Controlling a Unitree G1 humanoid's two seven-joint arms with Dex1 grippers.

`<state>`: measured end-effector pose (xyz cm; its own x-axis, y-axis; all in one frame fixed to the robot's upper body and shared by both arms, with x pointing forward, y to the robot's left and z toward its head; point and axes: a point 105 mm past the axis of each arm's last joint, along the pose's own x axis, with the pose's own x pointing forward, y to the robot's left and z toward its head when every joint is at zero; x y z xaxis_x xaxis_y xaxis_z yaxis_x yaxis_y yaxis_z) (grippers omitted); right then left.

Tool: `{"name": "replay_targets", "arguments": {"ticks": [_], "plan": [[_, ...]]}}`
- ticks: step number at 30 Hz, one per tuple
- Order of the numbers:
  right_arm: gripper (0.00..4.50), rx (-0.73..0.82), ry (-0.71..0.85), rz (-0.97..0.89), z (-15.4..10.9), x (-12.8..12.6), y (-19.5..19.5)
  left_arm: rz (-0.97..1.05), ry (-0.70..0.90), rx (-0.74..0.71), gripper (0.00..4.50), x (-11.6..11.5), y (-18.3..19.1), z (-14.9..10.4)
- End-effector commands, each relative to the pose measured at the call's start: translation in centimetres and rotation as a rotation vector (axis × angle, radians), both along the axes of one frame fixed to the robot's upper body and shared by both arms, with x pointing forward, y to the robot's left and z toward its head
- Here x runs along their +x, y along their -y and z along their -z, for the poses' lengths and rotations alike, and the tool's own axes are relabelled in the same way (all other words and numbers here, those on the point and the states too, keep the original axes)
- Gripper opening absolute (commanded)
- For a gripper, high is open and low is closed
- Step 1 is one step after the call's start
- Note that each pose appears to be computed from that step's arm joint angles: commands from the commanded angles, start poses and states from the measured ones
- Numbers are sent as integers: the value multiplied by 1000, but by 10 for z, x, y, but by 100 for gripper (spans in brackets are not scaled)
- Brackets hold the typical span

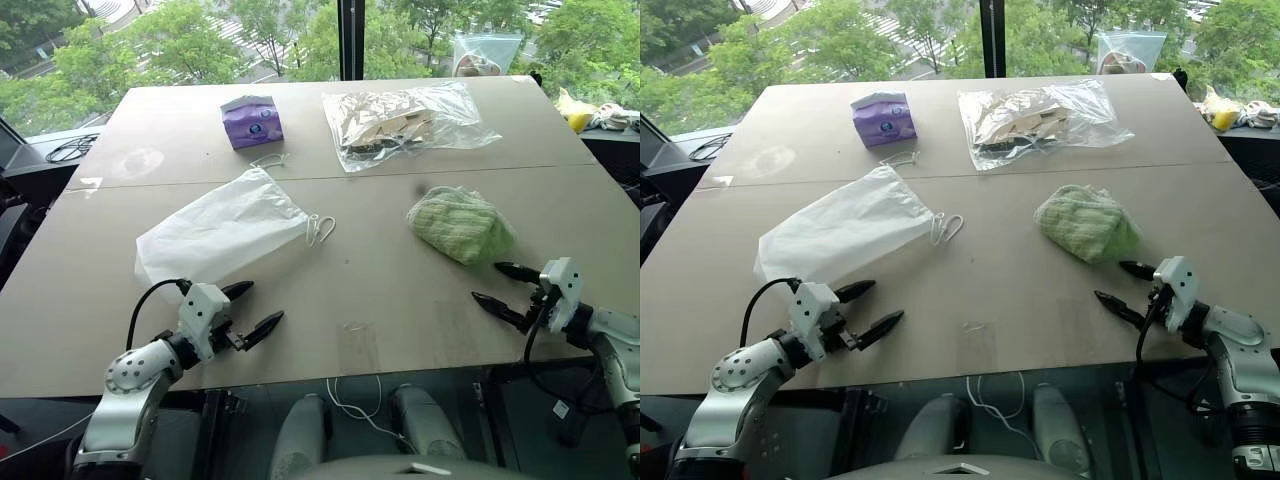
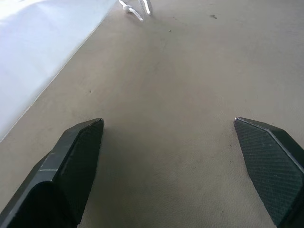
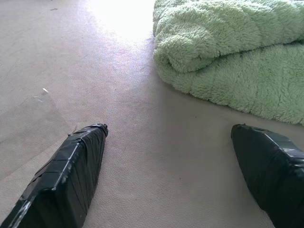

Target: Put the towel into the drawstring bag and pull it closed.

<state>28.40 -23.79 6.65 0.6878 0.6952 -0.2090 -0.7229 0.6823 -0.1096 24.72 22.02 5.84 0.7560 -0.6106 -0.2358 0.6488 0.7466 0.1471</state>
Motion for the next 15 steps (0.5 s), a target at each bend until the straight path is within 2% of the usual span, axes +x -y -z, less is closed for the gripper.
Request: {"name": "replay_targets", "arguments": {"ticks": [1,15], "plan": [[447,10,33,-12,-9,-1,-2,-3,-73,25,450,-9,-4,16],[447,12,44,-21,-11,-2,-2,-11,-83,11,450,-14,-2,18]]}}
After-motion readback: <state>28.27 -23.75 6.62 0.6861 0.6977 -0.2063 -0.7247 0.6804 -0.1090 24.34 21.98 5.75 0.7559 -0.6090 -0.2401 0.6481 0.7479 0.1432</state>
